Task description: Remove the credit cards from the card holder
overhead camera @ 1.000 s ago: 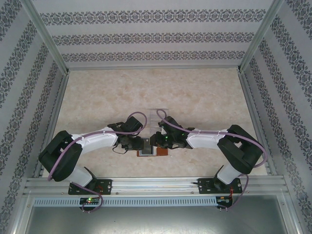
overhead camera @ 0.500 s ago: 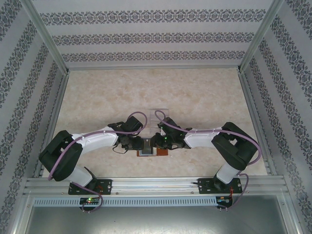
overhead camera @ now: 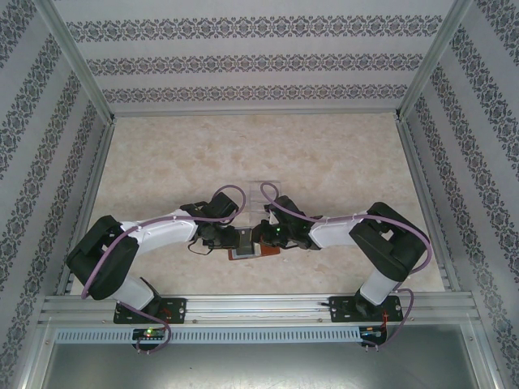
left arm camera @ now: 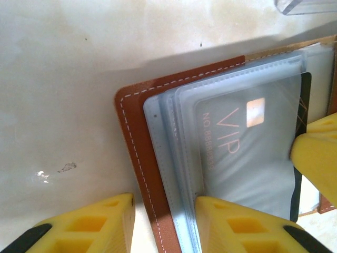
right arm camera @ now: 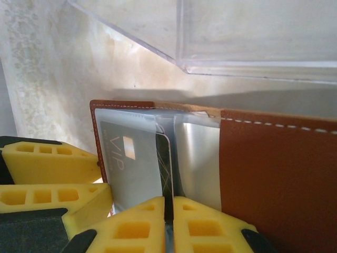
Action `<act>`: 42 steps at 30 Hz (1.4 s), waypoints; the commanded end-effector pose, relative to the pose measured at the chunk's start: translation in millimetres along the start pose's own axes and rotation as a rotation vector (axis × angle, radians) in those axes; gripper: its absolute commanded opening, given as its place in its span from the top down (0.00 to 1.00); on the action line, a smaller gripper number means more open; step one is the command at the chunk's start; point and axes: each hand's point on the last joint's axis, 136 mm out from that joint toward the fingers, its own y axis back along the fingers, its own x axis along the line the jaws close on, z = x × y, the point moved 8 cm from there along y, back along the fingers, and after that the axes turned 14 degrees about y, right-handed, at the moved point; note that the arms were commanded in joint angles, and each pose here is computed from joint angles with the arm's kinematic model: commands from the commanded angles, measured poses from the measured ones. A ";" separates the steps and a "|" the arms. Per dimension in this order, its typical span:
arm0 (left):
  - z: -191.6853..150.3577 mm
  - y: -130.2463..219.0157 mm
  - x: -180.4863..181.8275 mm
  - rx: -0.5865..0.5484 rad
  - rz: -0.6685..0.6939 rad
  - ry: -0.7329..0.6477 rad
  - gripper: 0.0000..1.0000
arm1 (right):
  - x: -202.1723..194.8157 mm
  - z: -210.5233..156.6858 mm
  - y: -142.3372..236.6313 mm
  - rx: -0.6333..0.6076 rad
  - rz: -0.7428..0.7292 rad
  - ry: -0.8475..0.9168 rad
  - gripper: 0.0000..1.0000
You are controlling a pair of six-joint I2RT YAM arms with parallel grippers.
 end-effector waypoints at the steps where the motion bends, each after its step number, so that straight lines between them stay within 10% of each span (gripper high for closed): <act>1: -8.1 -13.9 29.6 0.038 0.174 0.007 0.63 | -5.0 -2.3 1.3 -0.009 0.001 -0.013 0.90; 42: -9.0 -13.4 32.5 0.045 0.202 0.003 0.63 | -15.1 -9.5 2.6 -0.043 0.060 -0.058 0.76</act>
